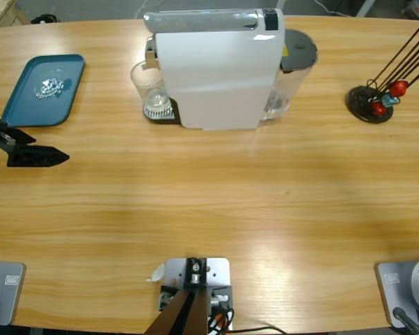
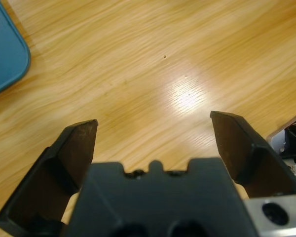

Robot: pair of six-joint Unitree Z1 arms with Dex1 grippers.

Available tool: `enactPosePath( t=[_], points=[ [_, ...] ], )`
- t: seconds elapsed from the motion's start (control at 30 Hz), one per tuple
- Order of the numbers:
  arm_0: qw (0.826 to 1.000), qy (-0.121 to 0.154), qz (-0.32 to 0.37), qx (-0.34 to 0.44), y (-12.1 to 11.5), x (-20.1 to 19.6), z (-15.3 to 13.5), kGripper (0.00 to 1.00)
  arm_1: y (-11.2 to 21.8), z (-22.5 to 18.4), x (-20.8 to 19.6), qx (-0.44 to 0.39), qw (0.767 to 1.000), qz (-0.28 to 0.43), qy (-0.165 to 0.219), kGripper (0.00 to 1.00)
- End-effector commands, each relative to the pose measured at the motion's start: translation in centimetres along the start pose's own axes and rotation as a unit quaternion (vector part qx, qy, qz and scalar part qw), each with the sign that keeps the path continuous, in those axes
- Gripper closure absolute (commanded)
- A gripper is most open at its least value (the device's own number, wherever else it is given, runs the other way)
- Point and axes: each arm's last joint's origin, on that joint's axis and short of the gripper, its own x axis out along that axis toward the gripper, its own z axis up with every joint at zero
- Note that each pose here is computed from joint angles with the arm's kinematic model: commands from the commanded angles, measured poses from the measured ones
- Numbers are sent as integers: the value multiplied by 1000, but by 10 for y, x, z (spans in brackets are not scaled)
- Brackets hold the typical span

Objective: Pour coffee

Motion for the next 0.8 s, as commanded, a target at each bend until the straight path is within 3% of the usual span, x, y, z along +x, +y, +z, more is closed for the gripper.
enactPosePath(
  t=[0.03,0.07,0.1,0.13,0.17,0.3,0.37,0.53,0.8],
  points=[
    [1000,5,0,6,-3,9,-1,0,8,-57,-63,-25,998,44,-30,1000],
    [1000,-1,-1,9,-3,9,0,0,7,-71,-58,-28,998,50,-26,945],
    [1000,-6,-1,14,-3,10,2,0,6,-84,-53,-28,998,53,-22,416],
    [1000,-14,-2,24,-3,10,7,0,4,-96,-50,-28,998,54,-17,59],
    [999,-20,-3,32,-4,10,10,0,3,-108,-49,-28,998,56,-13,1],
    [998,-38,-12,47,-6,5,19,0,2,-148,-39,-26,995,96,4,0],
    [998,-34,-21,50,-7,6,17,0,0,-168,-28,-19,994,102,14,0],
    [996,-21,-49,75,-10,8,2,0,2,-201,13,-56,994,94,-1,0],
    [994,-37,-52,84,-11,3,3,0,1,-207,14,-66,994,90,2,0]
  ],
)
